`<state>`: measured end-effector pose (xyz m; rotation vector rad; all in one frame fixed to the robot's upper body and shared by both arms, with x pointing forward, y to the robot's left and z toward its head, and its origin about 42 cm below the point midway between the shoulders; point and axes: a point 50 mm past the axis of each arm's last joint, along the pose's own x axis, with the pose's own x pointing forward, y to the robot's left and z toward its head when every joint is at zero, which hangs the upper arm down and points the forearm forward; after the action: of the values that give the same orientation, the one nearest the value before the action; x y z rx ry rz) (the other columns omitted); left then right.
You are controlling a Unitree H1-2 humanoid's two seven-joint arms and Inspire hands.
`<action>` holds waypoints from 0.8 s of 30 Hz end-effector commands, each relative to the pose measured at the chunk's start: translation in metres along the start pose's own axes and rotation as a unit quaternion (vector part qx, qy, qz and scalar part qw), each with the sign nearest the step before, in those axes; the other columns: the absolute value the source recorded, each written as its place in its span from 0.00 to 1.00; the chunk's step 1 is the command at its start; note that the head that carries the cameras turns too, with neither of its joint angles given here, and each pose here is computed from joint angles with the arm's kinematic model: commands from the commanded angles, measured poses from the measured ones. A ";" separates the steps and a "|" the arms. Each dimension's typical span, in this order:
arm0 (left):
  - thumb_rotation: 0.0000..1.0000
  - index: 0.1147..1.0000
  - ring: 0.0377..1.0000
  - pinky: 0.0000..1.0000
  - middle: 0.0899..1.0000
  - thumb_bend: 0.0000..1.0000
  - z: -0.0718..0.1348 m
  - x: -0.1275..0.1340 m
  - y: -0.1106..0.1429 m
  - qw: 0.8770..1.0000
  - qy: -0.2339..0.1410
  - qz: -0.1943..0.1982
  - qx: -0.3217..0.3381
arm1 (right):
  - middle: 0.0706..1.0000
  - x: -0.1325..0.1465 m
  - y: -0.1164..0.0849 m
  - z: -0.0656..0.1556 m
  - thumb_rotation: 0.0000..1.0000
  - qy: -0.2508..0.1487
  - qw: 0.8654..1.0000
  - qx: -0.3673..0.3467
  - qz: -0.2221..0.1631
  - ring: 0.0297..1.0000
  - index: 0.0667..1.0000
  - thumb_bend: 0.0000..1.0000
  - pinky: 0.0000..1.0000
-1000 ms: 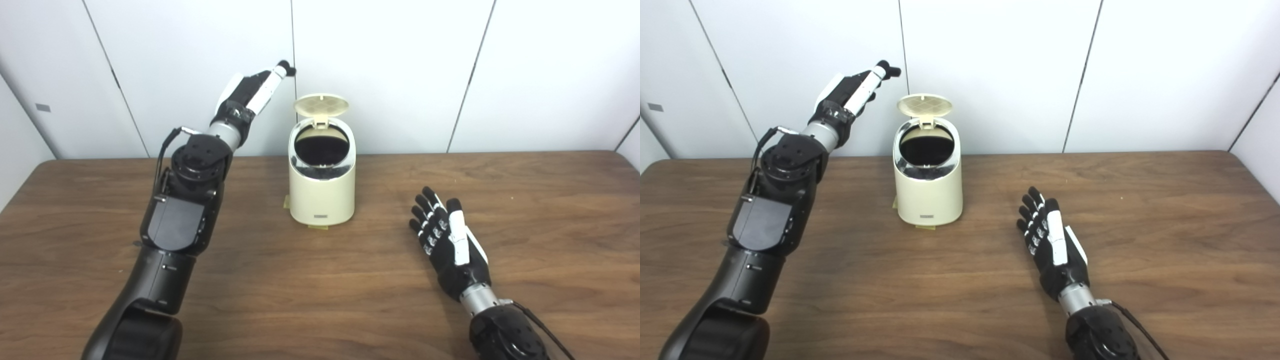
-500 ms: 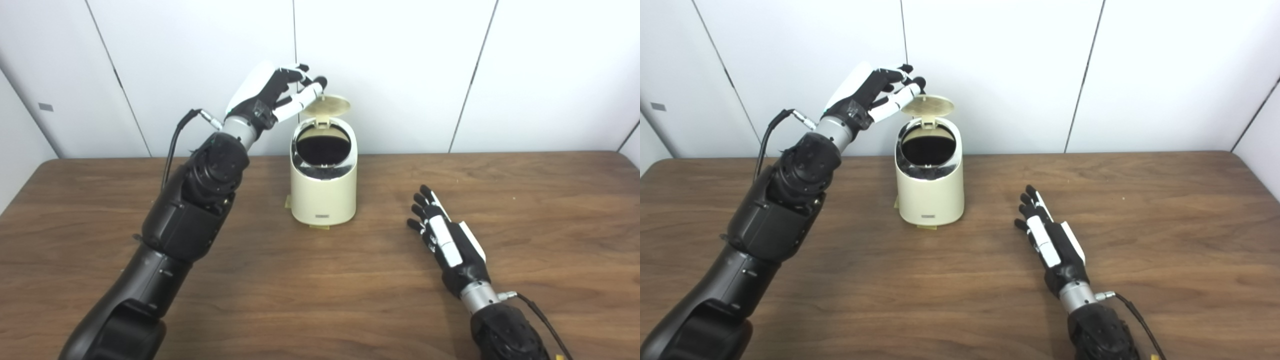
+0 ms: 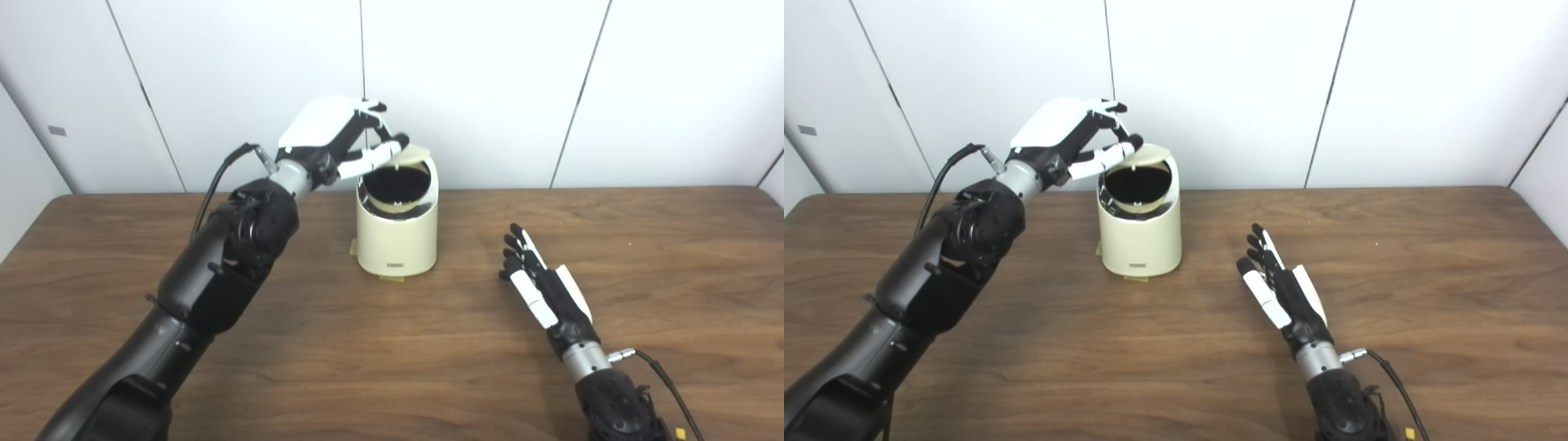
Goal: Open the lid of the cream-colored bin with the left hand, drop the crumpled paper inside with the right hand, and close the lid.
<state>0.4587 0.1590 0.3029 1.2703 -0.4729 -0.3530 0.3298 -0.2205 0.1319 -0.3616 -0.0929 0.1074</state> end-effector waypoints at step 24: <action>0.94 0.61 0.96 0.93 0.90 0.51 0.012 -0.027 -0.033 0.992 -0.045 -0.008 0.116 | 1.00 0.005 -0.021 0.030 1.00 -0.019 0.998 -0.053 0.001 0.99 1.00 0.62 0.98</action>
<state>0.4323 0.1583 0.2688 1.4616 -0.5740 -0.3522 0.3261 -0.2290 0.1435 -0.4639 -0.0425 0.1221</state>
